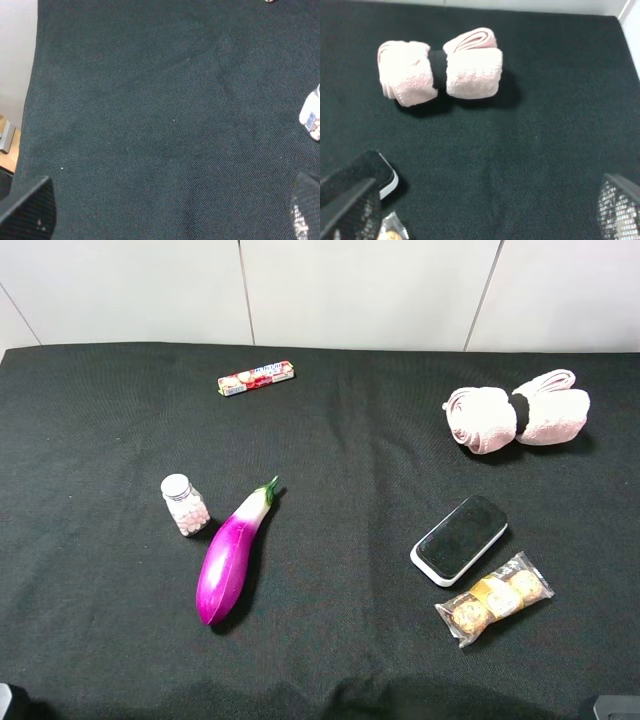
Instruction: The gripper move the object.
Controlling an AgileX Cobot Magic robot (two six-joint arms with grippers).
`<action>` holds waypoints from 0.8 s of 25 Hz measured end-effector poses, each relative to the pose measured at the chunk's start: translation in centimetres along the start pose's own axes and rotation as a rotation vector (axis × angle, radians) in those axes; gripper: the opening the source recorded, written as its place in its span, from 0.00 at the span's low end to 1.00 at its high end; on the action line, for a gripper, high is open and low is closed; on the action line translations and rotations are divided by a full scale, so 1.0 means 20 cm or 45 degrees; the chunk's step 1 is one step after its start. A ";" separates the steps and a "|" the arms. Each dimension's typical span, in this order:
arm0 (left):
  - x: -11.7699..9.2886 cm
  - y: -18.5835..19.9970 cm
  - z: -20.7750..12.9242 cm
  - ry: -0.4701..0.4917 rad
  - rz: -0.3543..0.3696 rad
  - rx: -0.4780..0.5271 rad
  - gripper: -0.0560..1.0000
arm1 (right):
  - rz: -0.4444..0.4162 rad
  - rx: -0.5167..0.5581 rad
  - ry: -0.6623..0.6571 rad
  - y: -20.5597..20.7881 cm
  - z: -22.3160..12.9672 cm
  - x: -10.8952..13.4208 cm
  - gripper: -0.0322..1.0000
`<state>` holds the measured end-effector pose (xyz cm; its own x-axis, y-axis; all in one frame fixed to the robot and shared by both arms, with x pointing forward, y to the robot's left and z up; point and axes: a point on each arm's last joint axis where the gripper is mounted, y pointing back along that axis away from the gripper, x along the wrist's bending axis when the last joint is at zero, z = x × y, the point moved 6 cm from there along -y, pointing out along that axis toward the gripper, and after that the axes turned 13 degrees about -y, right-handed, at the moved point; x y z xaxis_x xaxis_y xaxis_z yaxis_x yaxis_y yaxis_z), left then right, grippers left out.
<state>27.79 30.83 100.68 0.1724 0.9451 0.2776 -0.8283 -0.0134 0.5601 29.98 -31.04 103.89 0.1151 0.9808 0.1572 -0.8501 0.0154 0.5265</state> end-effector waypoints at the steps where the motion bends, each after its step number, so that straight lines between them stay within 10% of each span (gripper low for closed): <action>1: 0.00 0.00 0.00 0.000 0.000 0.000 0.99 | -0.003 -0.024 -0.004 0.00 -0.01 0.00 0.66; 20: 0.00 0.00 0.00 0.000 0.000 0.000 0.99 | 0.061 -0.146 0.033 0.02 -0.08 0.05 0.67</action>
<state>27.79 30.83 100.68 0.1724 0.9451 0.2776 -0.8283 -0.0134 0.5601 28.91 -29.66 103.01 0.0609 0.9856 0.1577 -0.9076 -0.0111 0.4197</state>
